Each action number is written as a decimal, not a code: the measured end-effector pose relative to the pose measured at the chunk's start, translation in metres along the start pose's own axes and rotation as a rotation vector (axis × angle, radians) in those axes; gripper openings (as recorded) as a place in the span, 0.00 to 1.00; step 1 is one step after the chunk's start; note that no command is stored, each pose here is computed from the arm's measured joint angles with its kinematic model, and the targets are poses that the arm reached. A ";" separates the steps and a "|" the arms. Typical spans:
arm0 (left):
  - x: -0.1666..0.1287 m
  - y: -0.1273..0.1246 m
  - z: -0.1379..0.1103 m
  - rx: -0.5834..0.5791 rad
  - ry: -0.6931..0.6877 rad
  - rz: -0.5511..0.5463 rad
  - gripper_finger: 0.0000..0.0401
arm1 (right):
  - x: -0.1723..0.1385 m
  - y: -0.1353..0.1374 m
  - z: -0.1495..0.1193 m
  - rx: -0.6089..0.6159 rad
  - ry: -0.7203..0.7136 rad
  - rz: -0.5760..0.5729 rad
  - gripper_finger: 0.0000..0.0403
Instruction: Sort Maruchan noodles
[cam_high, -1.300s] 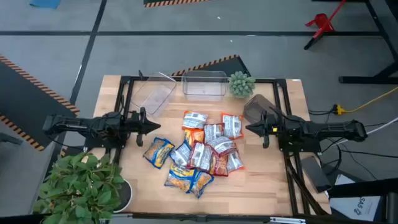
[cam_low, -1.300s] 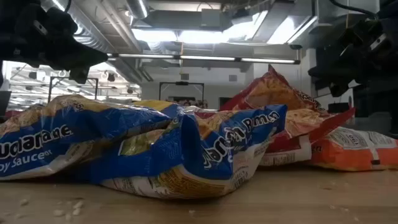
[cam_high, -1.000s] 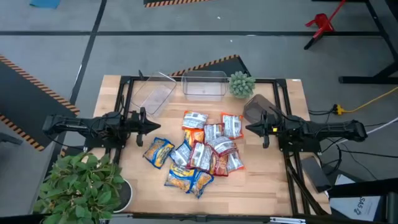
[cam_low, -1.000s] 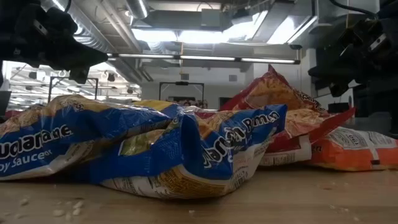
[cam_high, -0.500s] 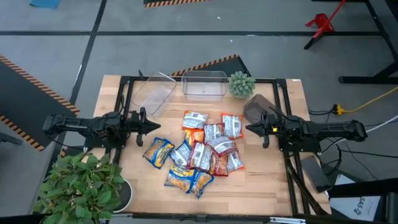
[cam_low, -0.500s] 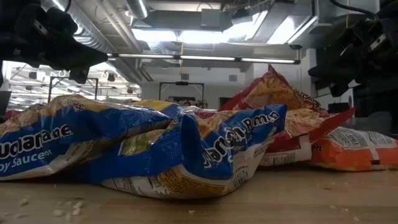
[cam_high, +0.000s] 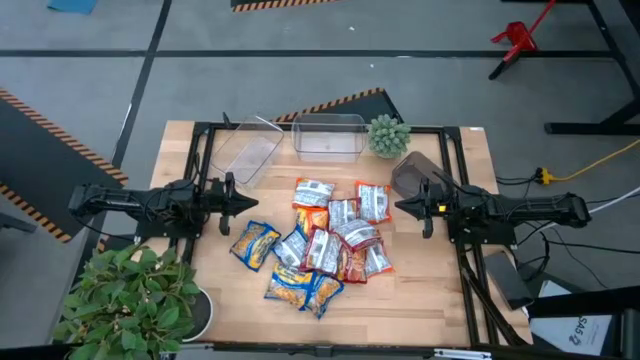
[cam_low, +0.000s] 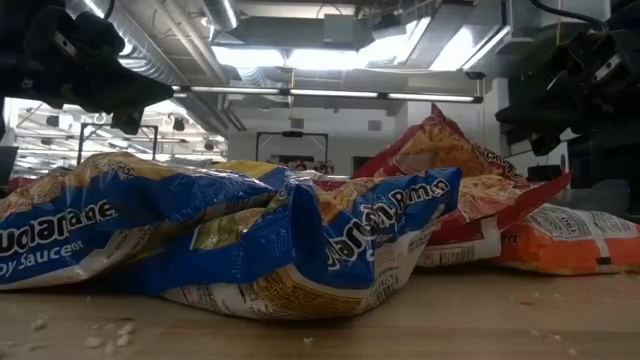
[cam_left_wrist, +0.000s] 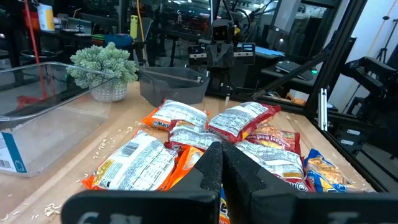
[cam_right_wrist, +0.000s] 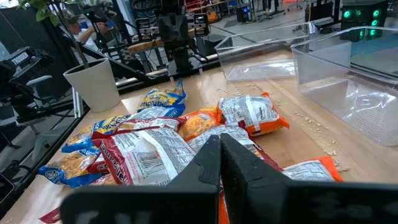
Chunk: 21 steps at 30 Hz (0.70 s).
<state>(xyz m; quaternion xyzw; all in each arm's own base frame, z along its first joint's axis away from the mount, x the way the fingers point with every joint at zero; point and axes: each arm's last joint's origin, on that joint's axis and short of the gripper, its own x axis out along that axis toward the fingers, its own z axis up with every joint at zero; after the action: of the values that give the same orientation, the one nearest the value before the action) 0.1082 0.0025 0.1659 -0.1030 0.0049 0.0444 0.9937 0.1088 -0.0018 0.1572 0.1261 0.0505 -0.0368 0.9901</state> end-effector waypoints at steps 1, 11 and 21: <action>0.000 0.000 0.000 0.000 0.000 0.000 0.00 | 0.000 0.000 0.000 0.000 0.000 0.000 0.00; 0.000 0.000 0.000 0.000 0.000 0.000 0.00 | 0.000 0.000 0.000 0.000 0.000 0.000 0.00; 0.000 0.000 0.000 0.004 -0.001 0.002 0.00 | 0.000 0.002 0.002 0.307 -0.006 0.060 0.00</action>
<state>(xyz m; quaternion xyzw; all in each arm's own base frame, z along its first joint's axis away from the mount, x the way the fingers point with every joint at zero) 0.1082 0.0026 0.1661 -0.1009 0.0044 0.0453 0.9939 0.1091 -0.0002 0.1601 0.2772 0.0377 -0.0148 0.9599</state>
